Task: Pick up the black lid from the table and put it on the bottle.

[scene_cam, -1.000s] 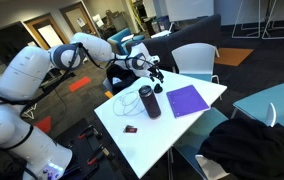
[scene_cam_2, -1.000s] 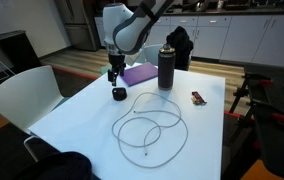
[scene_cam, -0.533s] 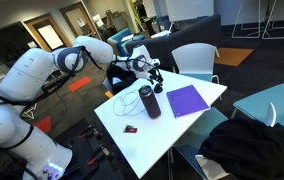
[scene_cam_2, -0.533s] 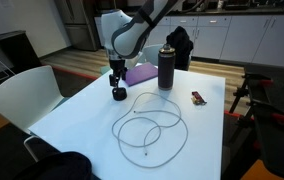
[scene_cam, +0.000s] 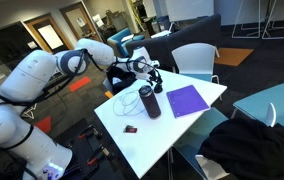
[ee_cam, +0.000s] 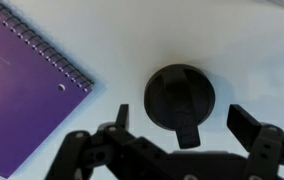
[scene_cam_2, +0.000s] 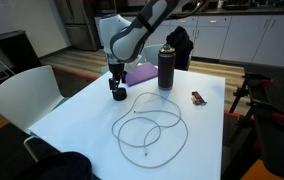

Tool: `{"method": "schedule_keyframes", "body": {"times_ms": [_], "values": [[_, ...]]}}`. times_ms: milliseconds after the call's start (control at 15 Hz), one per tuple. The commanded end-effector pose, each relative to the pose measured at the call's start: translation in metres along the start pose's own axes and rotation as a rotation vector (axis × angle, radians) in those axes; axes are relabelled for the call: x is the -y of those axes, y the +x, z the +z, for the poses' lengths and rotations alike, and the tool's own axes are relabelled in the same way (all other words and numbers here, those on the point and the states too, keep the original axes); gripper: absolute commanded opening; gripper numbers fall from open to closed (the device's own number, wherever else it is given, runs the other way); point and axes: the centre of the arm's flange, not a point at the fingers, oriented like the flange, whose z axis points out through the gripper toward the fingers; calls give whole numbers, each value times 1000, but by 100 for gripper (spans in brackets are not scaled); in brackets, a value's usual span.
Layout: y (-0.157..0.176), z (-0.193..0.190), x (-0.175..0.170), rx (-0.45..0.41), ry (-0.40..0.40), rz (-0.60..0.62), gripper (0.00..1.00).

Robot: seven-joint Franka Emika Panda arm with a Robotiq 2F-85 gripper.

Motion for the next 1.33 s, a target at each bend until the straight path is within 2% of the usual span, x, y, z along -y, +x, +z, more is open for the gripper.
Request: {"method": "schedule_keyframes", "body": {"times_ms": [0, 67, 133, 667, 733, 800, 1067, 1267], "values": [[12, 5, 5, 9, -5, 2, 75], [13, 7, 6, 7, -5, 2, 74], [13, 8, 7, 7, -3, 2, 68], [15, 7, 9, 2, -9, 6, 5], [15, 4, 9, -1, -13, 10, 1], [14, -1, 9, -2, -21, 17, 6], [12, -37, 7, -3, -22, 45, 6], [15, -79, 4, 48, -28, 103, 6]]}}
